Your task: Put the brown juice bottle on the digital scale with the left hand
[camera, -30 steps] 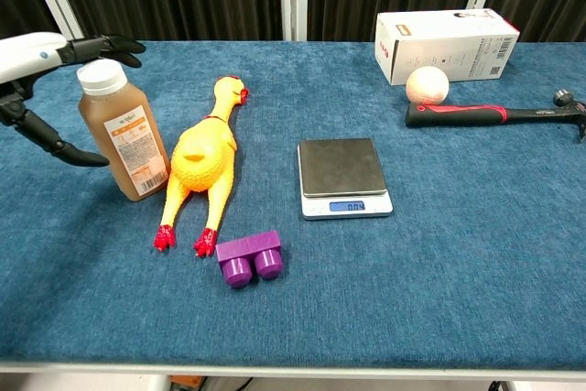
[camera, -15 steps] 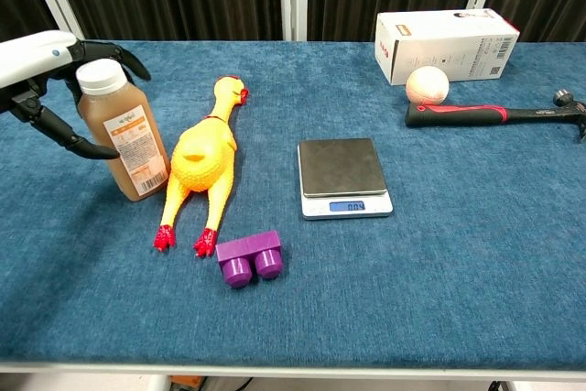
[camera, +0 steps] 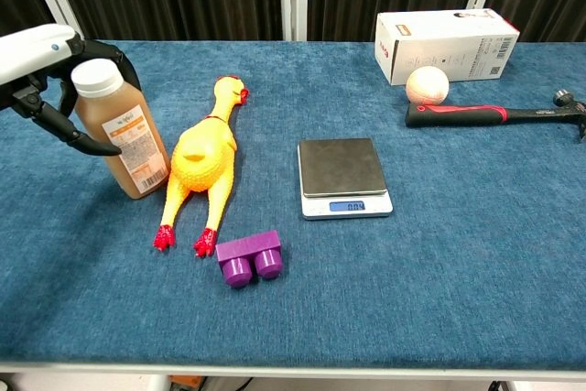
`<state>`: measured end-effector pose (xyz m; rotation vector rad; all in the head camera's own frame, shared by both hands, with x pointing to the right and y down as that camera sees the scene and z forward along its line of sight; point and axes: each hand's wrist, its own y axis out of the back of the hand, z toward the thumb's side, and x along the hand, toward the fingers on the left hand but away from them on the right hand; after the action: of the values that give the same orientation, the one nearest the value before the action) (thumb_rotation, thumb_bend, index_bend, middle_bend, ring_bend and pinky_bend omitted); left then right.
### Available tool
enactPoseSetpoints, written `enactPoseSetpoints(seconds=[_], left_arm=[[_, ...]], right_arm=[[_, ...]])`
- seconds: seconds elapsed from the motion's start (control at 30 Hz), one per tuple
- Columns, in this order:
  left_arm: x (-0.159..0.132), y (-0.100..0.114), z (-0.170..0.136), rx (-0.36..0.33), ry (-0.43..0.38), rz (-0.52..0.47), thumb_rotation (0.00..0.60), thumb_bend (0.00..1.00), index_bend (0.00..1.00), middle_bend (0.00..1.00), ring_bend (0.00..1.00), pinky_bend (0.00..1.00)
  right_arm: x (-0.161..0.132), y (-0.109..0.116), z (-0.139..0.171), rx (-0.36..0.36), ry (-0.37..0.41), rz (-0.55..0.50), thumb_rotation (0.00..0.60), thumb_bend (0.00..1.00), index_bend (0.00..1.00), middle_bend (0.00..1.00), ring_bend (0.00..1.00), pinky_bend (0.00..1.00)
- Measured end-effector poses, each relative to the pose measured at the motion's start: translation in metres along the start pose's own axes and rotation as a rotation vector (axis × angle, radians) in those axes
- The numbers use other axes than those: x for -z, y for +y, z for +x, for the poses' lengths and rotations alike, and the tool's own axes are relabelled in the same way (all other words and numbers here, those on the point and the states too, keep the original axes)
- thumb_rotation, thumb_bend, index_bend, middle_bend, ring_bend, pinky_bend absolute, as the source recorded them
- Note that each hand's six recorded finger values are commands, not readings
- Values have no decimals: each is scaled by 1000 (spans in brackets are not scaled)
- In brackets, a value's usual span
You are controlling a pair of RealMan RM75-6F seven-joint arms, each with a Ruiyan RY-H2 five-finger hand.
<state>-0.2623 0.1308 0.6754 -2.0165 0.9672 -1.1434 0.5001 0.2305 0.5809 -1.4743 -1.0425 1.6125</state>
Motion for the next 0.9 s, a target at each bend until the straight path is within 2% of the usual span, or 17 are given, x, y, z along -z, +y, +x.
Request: enactPoseSetpoints(seconds=[0.3, 0.5, 0.7, 0.9], left_arm=[[-5, 4, 1, -3, -5, -15, 600, 38, 507, 541, 509, 652], [-14, 18, 7, 3, -25, -20, 600, 38, 507, 542, 509, 651], [-40, 38, 24, 45, -69, -56, 600, 40, 507, 542, 510, 651], [-70, 58, 48, 37, -119, -49, 600, 39, 507, 542, 510, 651]], right_arm=[[0, 6, 0, 25, 9, -7, 600, 223, 0, 0, 0, 0], [0, 14, -1, 56, 15, -16, 600, 222, 0, 0, 0, 0], [2, 16, 1, 66, 12, -25, 600, 222, 0, 0, 0, 0], [5, 16, 2, 68, 6, -30, 600, 222, 0, 0, 0, 0]])
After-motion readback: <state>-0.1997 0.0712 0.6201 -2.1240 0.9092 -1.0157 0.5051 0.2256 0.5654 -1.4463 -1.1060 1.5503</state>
